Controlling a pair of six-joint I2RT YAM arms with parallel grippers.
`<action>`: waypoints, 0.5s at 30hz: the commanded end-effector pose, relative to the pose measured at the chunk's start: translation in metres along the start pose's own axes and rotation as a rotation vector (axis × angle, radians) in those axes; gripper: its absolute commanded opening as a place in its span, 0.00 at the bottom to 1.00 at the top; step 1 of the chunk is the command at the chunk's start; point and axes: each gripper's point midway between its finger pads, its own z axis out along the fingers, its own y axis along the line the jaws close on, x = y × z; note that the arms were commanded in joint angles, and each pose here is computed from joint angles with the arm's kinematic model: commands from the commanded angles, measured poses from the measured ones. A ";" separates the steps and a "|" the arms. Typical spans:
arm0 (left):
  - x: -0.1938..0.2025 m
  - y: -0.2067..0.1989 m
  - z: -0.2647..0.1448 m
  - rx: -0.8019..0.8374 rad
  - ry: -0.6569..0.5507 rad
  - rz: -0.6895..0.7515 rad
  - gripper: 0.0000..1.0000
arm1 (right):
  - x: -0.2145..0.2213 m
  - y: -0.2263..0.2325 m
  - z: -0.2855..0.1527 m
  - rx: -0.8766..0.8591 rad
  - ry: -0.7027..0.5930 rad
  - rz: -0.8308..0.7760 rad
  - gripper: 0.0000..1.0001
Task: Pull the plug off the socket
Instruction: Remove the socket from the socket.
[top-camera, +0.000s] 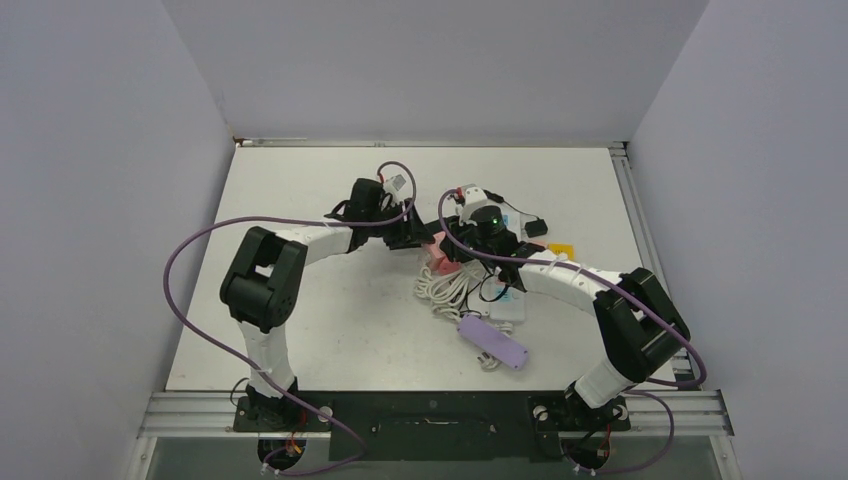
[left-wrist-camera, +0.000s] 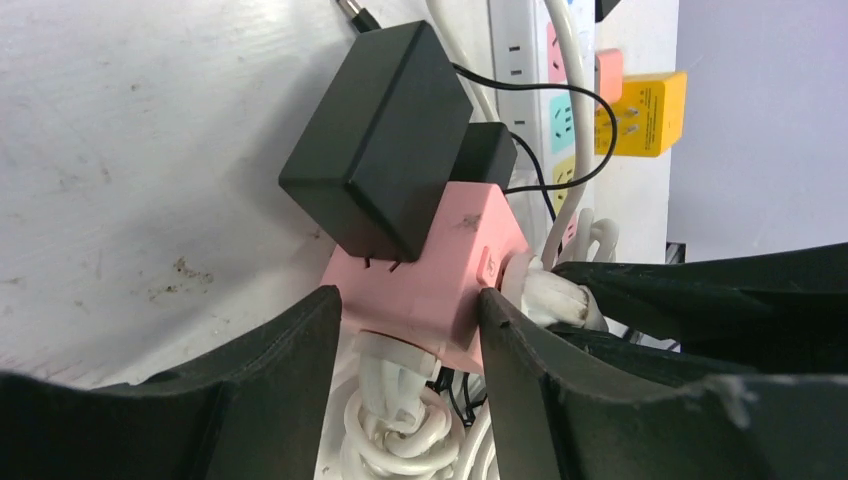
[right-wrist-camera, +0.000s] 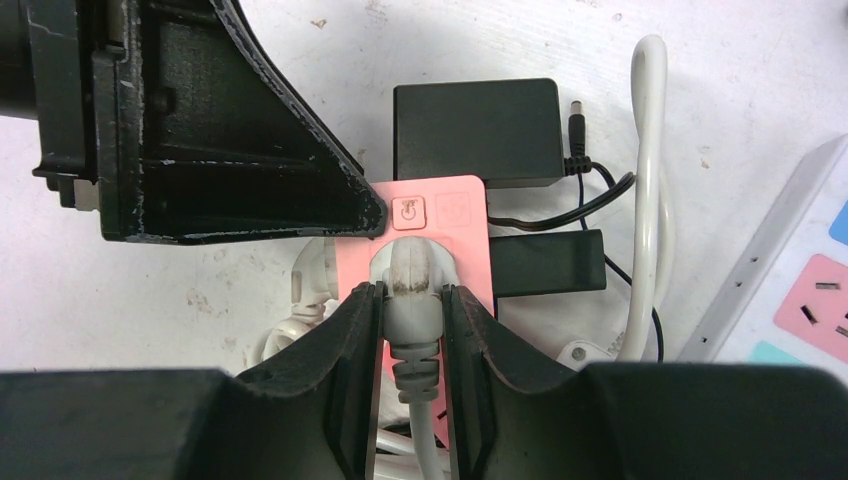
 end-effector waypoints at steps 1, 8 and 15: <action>0.008 0.000 0.013 0.012 0.044 0.004 0.48 | -0.021 0.012 0.002 -0.039 -0.090 0.018 0.05; 0.026 0.013 0.021 -0.059 0.092 0.001 0.37 | -0.028 -0.003 -0.007 -0.017 -0.155 0.165 0.05; 0.039 0.013 0.027 -0.065 0.126 0.005 0.32 | -0.035 -0.003 -0.013 -0.073 -0.210 0.262 0.05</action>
